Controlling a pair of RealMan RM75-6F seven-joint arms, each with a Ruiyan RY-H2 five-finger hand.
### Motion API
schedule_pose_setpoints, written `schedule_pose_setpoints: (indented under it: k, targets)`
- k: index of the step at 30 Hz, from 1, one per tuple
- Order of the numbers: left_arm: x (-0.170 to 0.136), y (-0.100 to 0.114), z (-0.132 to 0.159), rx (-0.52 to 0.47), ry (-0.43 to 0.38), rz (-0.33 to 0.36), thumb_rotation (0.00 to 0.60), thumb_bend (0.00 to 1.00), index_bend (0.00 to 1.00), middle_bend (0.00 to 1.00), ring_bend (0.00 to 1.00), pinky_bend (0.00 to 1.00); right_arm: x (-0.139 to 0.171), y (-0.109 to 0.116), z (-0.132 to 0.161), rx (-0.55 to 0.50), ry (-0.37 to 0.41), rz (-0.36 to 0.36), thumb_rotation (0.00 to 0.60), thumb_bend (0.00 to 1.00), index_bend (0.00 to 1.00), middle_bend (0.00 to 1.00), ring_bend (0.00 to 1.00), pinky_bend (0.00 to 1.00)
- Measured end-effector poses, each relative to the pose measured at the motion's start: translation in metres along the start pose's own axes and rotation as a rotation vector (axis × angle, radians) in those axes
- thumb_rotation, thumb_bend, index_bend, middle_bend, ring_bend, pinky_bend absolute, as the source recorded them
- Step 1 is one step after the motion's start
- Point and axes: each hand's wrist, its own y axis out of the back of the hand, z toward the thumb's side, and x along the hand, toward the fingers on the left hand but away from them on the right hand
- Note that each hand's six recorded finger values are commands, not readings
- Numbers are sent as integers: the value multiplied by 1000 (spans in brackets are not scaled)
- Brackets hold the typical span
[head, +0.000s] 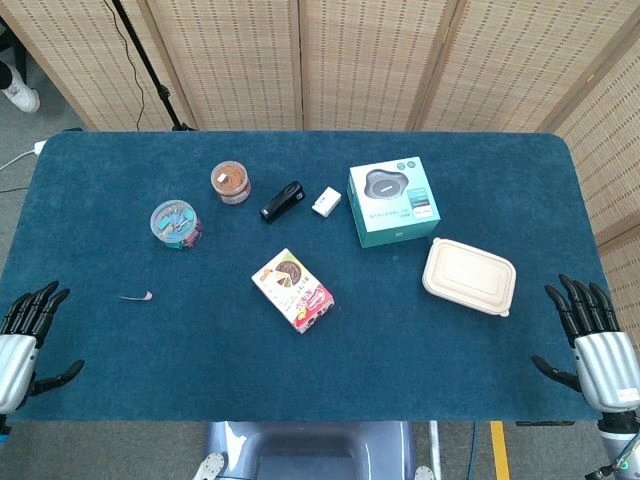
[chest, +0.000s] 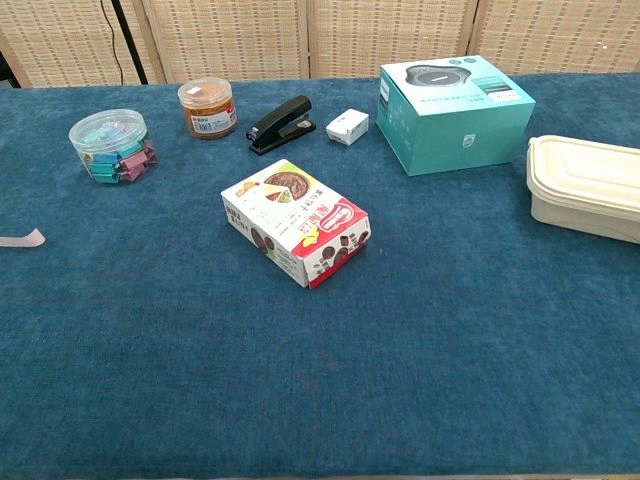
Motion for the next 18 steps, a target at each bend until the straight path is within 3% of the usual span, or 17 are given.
schedule_pose_setpoints:
  k: [6,12,18]
  targets:
    - [8,-5,-2,-4,10,-16,600,199,5,0,0,0,-1,-2,2,-19,7,18,600,0,0,0,0,0]
    - [30,-15,-3,-22,2,-7,600,199,183,0,0,0,1,0,2,-27,9,15,600,0,0,0,0,0]
    - [61,-37,-10,-31,30,-16,600,205,286,0,0,0,1,0,1,-49,16,31,600,0,0,0,0,0]
